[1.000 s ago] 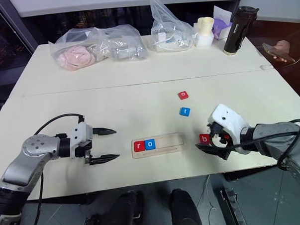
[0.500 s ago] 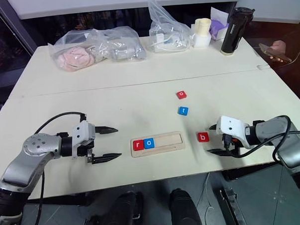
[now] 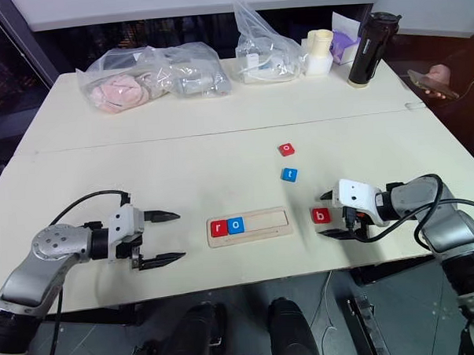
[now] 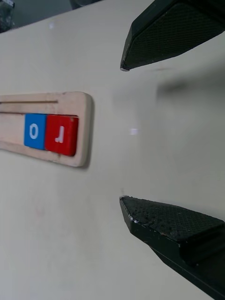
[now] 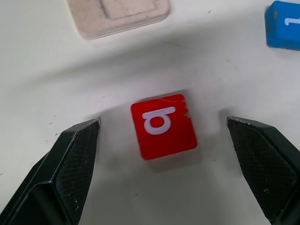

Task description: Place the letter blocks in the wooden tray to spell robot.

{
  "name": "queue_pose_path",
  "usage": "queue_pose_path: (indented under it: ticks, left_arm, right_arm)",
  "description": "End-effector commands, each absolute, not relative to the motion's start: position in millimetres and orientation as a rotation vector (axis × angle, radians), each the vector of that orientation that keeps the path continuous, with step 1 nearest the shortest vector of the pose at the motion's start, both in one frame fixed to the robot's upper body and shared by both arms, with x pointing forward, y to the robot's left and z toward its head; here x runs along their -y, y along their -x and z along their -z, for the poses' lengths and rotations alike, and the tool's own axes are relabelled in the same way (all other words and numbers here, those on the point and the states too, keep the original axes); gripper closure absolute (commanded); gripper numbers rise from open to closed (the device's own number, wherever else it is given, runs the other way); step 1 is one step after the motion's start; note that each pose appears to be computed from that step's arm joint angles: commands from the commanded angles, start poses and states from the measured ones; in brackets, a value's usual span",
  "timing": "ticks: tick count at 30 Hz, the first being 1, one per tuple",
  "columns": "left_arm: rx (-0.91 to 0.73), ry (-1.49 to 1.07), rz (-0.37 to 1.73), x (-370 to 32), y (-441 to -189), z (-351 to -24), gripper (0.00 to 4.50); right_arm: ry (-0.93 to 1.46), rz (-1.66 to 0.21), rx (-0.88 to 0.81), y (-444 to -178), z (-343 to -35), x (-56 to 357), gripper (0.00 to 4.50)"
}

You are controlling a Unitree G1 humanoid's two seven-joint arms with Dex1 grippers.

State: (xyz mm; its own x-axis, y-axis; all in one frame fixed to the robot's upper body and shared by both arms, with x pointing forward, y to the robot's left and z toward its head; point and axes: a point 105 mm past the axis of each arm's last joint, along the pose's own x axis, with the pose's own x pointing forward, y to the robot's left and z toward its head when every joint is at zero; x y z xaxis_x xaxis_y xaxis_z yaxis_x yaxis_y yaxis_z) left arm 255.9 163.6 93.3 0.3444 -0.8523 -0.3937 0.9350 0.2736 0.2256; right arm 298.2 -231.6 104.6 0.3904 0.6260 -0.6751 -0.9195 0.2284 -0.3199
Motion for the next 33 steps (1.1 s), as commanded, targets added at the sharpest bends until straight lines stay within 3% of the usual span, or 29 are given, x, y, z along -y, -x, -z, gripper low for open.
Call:
queue_pose_path:
  ticks: [1,2,6,7,13,19,23,33]
  left_arm:
    - [-0.172,-0.485,1.202,-167.2,-257.1,-100.7,0.00]
    - [-0.169,-0.485,1.202,-166.7,-257.3,-101.1,0.00]
    - [-0.166,-0.487,1.202,-166.2,-257.6,-101.8,0.00]
    - [-0.165,-0.487,1.202,-166.2,-257.7,-102.2,0.00]
    - [-0.167,-0.492,1.204,-167.2,-258.1,-103.0,0.00]
    - [-0.157,-0.492,1.212,-162.4,-260.2,-104.9,0.00]
    - [-0.148,-0.494,1.214,-158.7,-261.6,-107.2,0.00]
    - [-0.149,-0.488,1.195,-155.8,-259.3,-111.4,0.00]
  right_arm:
    - [0.790,-1.118,-0.432,-302.1,-111.3,231.6,0.62]
    - [0.791,-1.120,-0.434,-302.2,-110.6,232.0,0.92]
    - [0.788,-1.131,-0.437,-301.7,-108.7,231.4,3.06]
    - [0.788,-1.133,-0.437,-301.4,-108.4,230.8,3.37]
    - [0.831,-1.174,-0.384,-297.4,-124.4,214.6,3.36]
    - [0.860,-1.324,-0.311,-286.7,-152.4,165.2,3.36]
    - [0.882,-1.437,-0.363,-277.7,-138.0,135.2,3.36]
    - [0.857,-1.442,-0.322,-293.6,-128.7,99.8,3.36]
